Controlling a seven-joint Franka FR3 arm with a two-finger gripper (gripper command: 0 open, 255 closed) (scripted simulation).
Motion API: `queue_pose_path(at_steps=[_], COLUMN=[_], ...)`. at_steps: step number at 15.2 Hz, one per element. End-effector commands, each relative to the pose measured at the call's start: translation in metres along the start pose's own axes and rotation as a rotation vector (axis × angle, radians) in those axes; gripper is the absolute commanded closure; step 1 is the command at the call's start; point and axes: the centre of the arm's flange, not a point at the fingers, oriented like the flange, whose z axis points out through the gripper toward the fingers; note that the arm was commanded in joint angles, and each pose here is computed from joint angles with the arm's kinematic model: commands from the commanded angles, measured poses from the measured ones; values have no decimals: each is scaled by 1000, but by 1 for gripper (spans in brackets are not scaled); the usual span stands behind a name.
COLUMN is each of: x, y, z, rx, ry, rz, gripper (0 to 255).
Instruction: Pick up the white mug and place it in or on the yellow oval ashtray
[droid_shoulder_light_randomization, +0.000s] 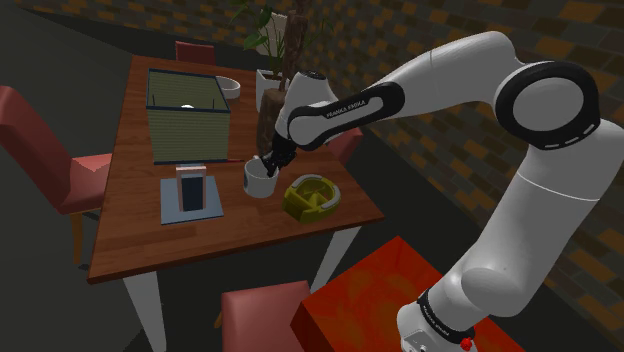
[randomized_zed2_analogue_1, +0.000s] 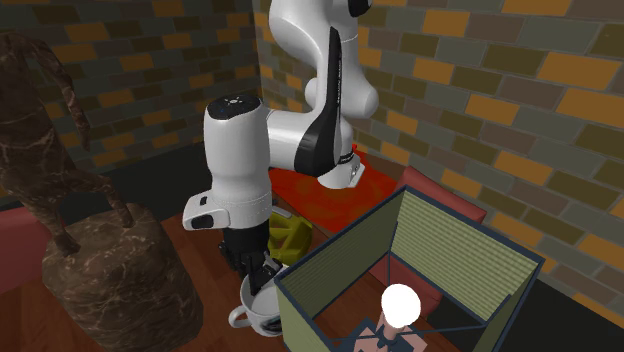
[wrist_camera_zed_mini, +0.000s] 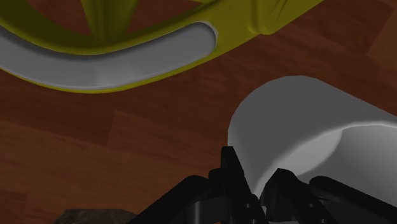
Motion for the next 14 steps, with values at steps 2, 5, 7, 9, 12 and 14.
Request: queue_pose_path(at_steps=[2, 5, 7, 9, 12, 14], x=[1, 3, 5, 6, 9, 10], y=[0, -1, -2, -2, -3, -3], z=[-5, -21, -31, -42, -57, -68], rx=[0, 0, 0, 0, 0, 0], ry=[0, 0, 0, 0, 0, 0], rz=[0, 0, 0, 0, 0, 0], gripper=[255, 255, 255, 255, 255, 255])
